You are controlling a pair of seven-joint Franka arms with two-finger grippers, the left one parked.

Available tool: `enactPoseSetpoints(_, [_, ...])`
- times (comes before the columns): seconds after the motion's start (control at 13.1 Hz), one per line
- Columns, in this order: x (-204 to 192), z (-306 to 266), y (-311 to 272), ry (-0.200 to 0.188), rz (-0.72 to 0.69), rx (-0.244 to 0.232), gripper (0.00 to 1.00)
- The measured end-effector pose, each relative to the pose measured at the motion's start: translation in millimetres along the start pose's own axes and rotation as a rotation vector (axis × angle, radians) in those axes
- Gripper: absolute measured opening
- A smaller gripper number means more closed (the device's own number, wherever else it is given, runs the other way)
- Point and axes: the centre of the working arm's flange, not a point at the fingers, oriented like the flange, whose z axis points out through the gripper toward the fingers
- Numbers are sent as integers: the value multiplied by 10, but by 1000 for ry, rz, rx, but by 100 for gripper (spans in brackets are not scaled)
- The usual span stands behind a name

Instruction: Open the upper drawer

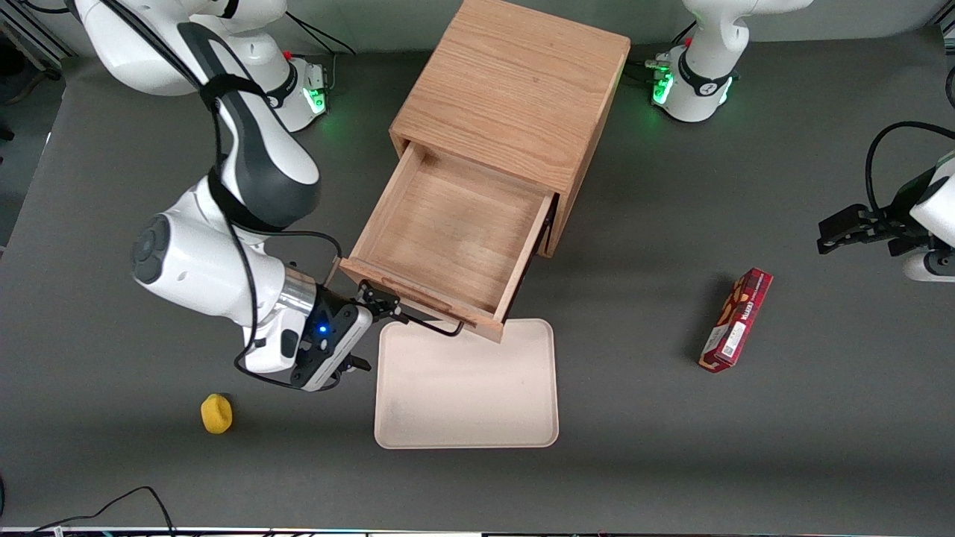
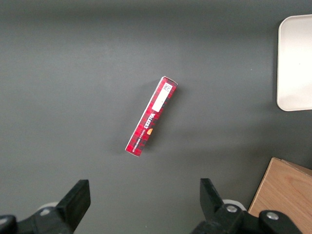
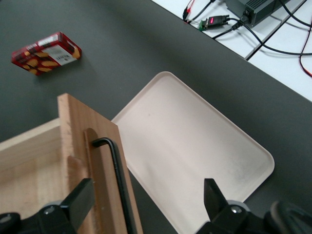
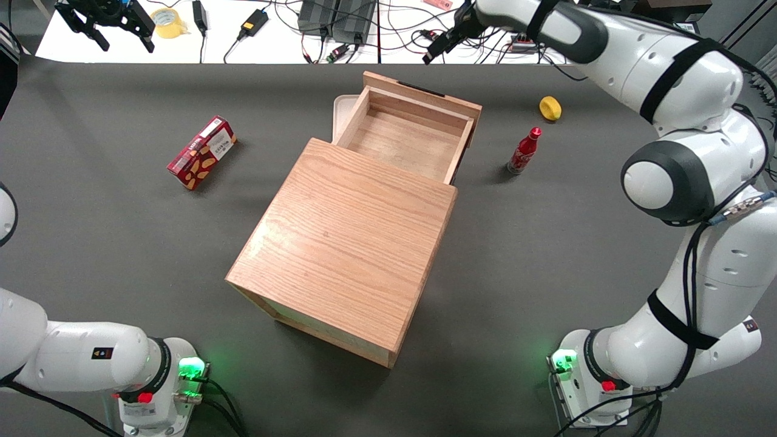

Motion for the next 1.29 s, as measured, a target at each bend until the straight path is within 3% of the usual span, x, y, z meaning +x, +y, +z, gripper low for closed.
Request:
enactPoseSetpoints(0.08, [-13, -224, 45, 3, 39, -2, 100])
enactPoseSetpoints(0.15, [-96, -511, 127, -19, 119, -5, 100])
enactPoseSetpoints(0.3, [-409, -1075, 374, -131, 268, -55, 100])
enactPoseSetpoints(0.46, [-772, -1558, 546, -256, 398, -169, 100])
enactPoseSetpoints(0.61, [-1049, -1893, 488, -332, 590, -285, 100])
enactPoseSetpoints(0.76, [-1290, -2157, 345, -327, 776, -370, 100])
enactPoseSetpoints(0.91, [-1584, -2395, 324, -314, 861, -436, 100])
enactPoseSetpoints(1.07, [-1774, -2455, 412, -297, 896, -465, 100])
enactPoseSetpoints(1.29, [-1878, -2291, 551, -279, 905, -473, 100])
